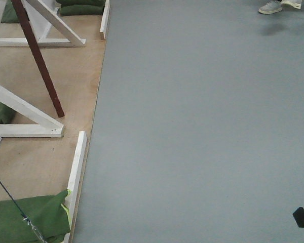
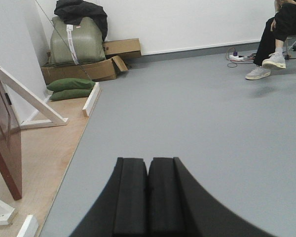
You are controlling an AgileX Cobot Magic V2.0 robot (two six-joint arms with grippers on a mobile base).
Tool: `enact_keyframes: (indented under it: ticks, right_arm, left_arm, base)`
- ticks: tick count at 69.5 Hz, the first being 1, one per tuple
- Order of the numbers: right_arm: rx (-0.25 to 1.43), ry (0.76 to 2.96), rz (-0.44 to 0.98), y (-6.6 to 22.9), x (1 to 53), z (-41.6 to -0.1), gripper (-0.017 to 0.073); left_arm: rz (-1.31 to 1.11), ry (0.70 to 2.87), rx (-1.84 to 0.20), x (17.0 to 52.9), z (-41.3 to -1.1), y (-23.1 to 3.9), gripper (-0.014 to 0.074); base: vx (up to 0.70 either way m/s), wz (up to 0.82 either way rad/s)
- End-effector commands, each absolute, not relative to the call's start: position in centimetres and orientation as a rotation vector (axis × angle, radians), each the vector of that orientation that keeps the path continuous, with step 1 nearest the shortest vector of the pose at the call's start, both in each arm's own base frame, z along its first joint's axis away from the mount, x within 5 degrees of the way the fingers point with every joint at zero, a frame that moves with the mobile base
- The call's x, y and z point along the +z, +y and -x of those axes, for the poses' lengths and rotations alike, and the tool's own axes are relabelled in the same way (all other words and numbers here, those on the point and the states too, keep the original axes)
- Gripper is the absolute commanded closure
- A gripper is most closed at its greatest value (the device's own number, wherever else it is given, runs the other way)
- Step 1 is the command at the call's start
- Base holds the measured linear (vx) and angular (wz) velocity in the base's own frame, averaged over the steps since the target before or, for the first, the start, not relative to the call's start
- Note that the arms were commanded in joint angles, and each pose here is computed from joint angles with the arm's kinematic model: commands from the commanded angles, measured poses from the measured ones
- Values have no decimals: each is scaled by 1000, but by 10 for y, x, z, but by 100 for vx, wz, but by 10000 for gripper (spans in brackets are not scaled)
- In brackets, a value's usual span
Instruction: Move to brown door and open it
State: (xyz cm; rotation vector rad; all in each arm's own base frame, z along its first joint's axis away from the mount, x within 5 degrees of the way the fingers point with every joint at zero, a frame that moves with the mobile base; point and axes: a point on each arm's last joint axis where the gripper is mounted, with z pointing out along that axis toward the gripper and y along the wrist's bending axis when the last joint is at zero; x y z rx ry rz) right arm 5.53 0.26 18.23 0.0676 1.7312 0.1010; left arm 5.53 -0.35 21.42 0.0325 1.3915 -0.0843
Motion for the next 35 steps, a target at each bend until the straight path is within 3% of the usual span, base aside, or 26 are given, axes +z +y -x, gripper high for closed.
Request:
enact_keyframes:
  ticks: [1,35]
  right_arm:
    - [86,1645,-60,2,189,-56,559]
    - [86,1645,-60,2,189,-56,559]
  left_arm:
    - [-23,1317,-86,214,-53,-3,583]
    - [-23,1317,-86,214,-53,-3,583]
  base:
    - [0,0]
    - [0,0]
